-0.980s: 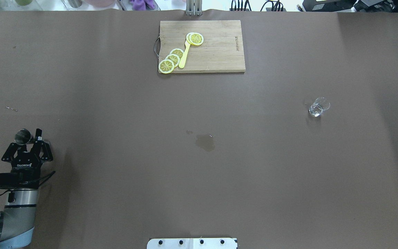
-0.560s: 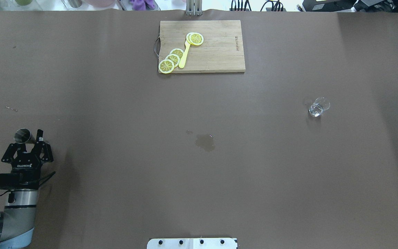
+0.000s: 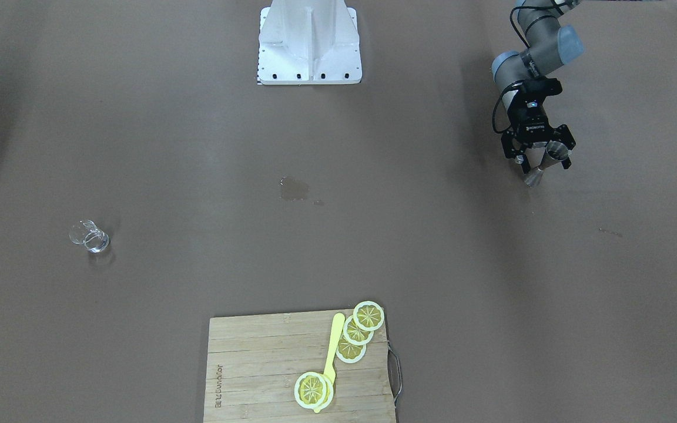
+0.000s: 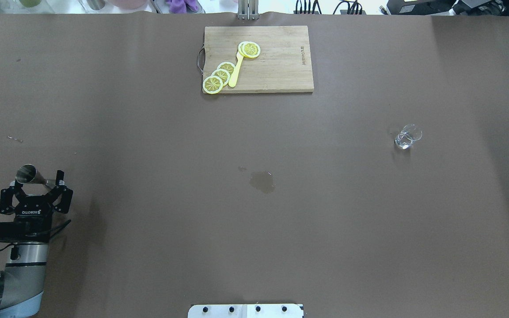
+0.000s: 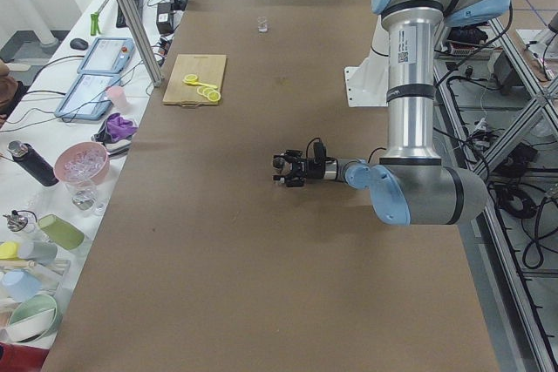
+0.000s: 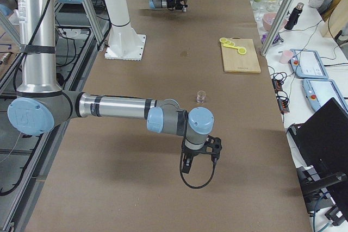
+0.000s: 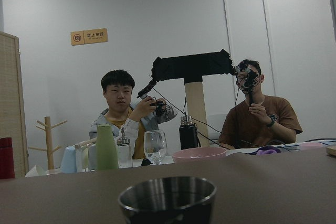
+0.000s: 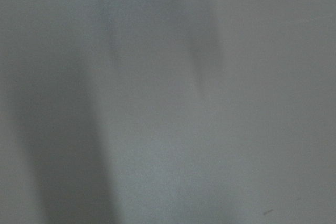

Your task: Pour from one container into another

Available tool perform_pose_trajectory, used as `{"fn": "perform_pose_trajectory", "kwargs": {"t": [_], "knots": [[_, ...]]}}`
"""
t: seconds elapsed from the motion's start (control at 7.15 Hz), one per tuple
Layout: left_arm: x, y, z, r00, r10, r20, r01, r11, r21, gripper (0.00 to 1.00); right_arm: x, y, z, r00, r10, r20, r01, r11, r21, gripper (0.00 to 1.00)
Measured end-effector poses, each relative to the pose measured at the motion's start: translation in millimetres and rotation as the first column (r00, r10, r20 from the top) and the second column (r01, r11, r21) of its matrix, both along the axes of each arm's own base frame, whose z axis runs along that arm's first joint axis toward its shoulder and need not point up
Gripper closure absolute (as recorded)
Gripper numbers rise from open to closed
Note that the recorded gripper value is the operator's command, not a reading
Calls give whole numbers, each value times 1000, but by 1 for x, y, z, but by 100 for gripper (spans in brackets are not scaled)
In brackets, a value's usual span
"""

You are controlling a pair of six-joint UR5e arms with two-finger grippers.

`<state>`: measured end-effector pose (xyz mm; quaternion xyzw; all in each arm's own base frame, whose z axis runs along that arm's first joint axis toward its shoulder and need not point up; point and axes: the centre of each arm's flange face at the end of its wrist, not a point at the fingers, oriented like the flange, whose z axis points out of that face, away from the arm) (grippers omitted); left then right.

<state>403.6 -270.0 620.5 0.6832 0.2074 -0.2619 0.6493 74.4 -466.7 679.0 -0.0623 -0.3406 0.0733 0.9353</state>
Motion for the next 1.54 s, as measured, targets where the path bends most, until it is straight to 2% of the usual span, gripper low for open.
{"fn": "perform_pose_trajectory", "kwargs": {"t": [0.7, 1.12, 1.54], "knots": [[0, 2, -9, 1000, 6, 9, -6, 999, 37, 1, 0, 1, 2, 1000, 2, 1, -2, 1000, -4, 0], [-2, 6, -9, 998, 26, -64, -21, 996, 91, 1, 0, 0, 1, 1000, 1, 2, -1, 1000, -2, 0], [-15, 10, -7, 997, 35, -64, -28, 994, 102, 1, 0, 0, 1, 1000, 1, 1, -1, 1000, -2, 0]]}}
